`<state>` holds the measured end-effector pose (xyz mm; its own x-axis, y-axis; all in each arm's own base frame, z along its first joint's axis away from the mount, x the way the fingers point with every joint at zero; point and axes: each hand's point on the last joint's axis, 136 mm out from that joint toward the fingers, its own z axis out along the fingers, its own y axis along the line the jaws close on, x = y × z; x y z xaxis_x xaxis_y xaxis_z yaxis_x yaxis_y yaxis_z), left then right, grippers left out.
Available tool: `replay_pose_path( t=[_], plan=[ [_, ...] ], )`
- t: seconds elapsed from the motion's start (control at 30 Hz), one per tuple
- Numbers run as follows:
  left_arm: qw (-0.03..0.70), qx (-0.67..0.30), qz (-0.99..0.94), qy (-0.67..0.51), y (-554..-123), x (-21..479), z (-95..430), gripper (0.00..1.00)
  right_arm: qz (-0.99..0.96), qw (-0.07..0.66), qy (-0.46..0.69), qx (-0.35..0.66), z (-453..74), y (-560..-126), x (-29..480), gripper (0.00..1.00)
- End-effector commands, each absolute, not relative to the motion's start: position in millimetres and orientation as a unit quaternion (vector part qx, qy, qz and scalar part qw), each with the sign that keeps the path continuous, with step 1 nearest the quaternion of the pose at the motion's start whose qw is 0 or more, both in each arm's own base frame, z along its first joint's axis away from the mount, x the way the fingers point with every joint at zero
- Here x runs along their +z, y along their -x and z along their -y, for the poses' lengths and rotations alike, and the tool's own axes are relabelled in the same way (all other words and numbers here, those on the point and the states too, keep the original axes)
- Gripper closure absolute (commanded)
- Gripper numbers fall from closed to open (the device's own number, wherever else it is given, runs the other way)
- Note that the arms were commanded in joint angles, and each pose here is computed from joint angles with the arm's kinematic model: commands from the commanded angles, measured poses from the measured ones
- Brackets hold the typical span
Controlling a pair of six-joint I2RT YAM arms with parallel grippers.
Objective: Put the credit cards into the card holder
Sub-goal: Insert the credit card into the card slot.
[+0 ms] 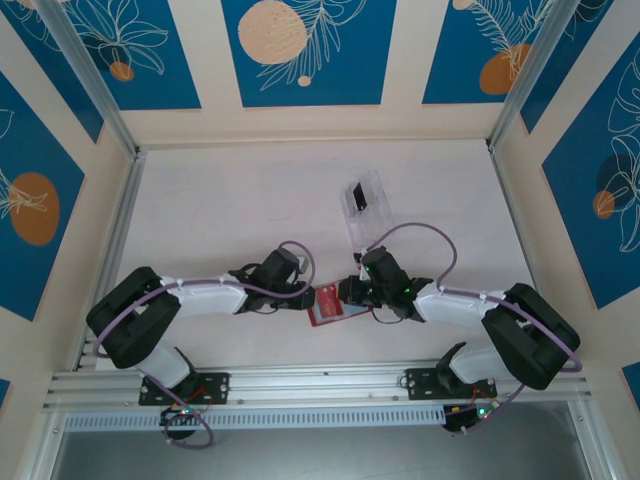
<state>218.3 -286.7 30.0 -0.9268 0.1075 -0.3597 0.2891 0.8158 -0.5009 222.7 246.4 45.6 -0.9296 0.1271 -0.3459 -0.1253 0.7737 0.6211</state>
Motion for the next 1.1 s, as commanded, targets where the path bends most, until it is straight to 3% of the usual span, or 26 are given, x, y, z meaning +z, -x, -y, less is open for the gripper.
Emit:
replay_pose_path(
  t=[0.0, 0.2, 0.5, 1.07],
  plan=[
    [0.151, -0.285, -0.94, -0.11, -215, 26, 283, 0.75, -0.93, 0.176, 0.006, 0.322, -247, -225, 41, 0.94],
    [0.149, -0.273, -0.944, -0.109, -215, 20, 278, 0.78, -0.941, 0.176, -0.003, 0.289, -241, -230, 32, 1.0],
    [0.142, -0.248, -0.952, -0.111, -215, 8, 272, 0.81, -0.949, 0.163, 0.005, 0.269, -246, -228, 19, 1.0],
    [0.134, -0.239, -0.955, -0.118, -213, -3, 275, 0.82, -0.93, 0.139, 0.015, 0.341, -275, -220, 28, 1.0]
  ],
)
